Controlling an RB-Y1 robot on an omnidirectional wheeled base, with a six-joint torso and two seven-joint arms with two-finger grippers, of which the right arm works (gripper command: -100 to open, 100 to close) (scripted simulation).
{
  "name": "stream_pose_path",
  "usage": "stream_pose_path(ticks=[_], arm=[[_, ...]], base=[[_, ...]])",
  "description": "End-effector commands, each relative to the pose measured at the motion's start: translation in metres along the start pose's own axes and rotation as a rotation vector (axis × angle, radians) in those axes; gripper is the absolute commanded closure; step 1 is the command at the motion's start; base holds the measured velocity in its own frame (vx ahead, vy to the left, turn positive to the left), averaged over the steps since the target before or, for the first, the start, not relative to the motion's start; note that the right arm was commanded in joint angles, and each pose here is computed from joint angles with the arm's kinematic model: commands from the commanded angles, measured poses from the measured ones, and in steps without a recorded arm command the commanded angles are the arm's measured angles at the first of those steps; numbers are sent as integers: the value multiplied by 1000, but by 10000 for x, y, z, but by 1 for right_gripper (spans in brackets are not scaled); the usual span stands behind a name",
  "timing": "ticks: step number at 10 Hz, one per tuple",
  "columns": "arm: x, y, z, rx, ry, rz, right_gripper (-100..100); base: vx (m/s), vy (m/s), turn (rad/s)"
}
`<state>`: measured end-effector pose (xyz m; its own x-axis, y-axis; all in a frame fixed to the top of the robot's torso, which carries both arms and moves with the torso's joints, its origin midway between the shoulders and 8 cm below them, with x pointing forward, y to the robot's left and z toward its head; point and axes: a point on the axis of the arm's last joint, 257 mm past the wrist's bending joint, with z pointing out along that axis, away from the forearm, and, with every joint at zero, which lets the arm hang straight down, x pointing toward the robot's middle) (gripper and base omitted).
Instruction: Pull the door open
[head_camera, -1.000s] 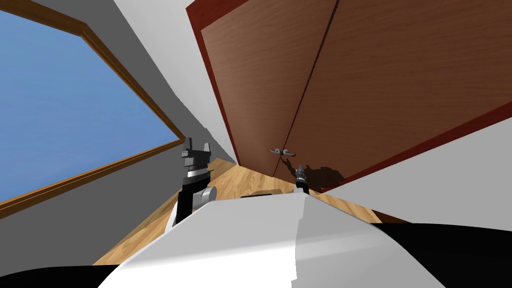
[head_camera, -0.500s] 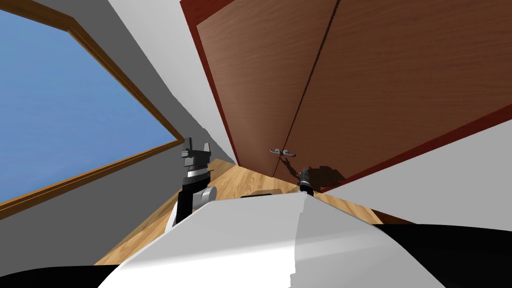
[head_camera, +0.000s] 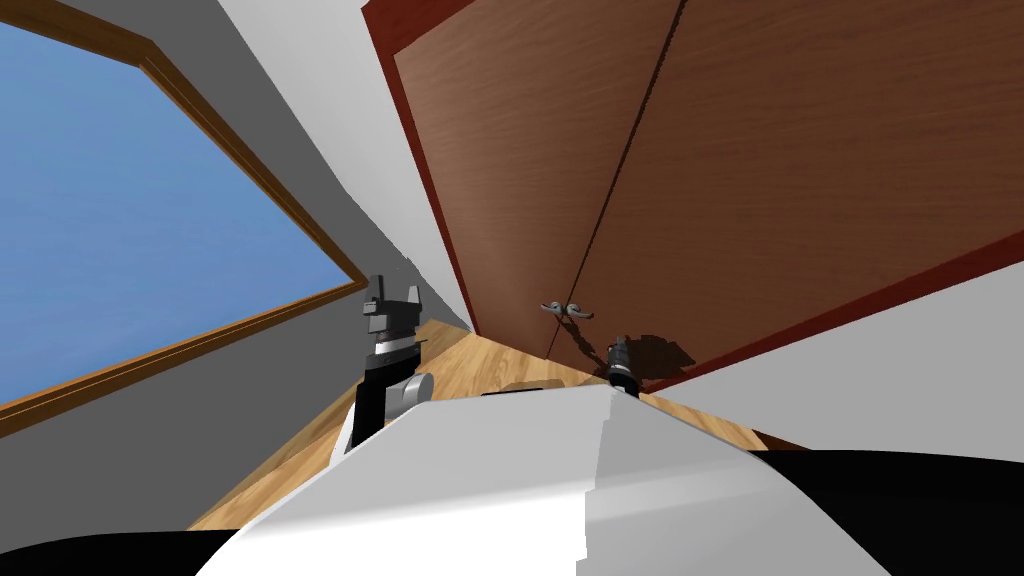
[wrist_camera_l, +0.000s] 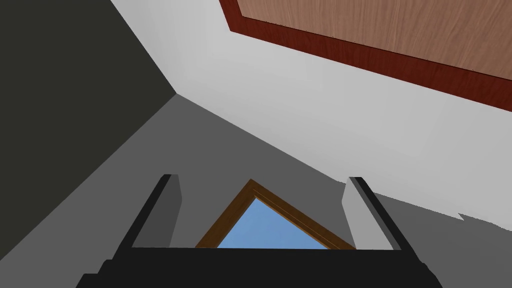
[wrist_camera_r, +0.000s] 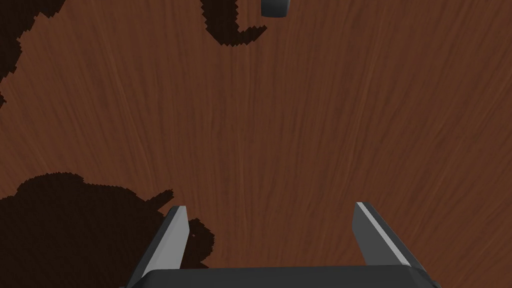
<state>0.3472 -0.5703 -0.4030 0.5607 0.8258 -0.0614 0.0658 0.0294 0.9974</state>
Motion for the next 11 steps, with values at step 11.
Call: stream_pose_path(ticks=[11], arm=[[621, 212, 153, -52, 95, 57, -100]], base=[[118, -18, 78]])
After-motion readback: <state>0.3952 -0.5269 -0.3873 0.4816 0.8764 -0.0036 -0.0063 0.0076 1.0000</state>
